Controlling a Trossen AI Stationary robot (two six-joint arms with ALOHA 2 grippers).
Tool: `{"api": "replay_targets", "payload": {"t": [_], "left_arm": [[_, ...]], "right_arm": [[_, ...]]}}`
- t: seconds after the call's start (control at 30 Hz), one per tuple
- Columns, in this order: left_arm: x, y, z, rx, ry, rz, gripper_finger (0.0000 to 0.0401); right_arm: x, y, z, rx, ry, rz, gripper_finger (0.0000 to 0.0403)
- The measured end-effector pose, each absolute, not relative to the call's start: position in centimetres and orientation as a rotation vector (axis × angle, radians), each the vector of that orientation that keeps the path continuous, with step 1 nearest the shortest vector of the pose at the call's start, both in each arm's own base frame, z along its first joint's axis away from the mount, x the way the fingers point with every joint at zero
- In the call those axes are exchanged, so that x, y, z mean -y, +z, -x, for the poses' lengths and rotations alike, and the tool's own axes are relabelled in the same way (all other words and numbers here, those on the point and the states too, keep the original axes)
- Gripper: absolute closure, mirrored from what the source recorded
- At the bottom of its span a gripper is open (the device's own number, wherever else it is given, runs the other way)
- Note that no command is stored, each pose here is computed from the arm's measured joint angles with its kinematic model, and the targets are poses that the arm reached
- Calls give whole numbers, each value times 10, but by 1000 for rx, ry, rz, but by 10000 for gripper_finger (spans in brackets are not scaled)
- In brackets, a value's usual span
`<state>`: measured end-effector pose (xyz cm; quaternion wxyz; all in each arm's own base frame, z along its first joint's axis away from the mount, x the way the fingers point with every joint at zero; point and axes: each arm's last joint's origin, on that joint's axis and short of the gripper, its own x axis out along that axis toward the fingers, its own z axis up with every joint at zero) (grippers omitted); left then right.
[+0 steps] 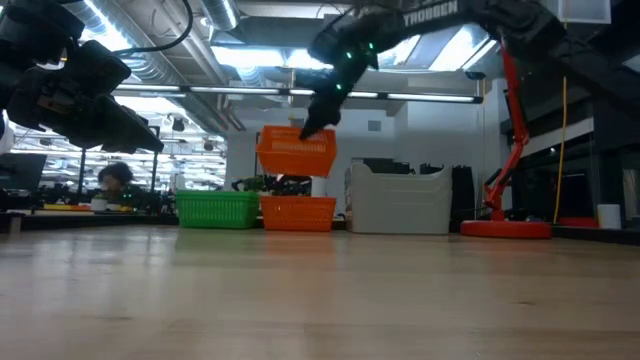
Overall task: Stack baskets by color
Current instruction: Stack the bottom orange bin on top of the top orange bin
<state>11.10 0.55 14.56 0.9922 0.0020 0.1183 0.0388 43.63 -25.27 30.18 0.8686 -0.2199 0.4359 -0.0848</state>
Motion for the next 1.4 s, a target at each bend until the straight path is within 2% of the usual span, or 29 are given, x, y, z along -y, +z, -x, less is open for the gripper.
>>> {"api": "replay_targets", "payload": {"t": [0.13, 0.33, 0.7, 1.4], "left_arm": [[-5, 146, -111, -238, 78, -4, 401], [-5, 146, -111, -238, 79, -4, 401], [-6, 146, -111, -238, 80, -4, 401], [-6, 146, -111, -238, 80, -4, 401]], "right_arm": [[282, 297, -423, -894, -209, 403, 402], [297, 294, -412, -844, -149, 315, 402], [300, 257, -426, -922, -120, 288, 403], [298, 255, -425, -936, -123, 253, 388]]}}
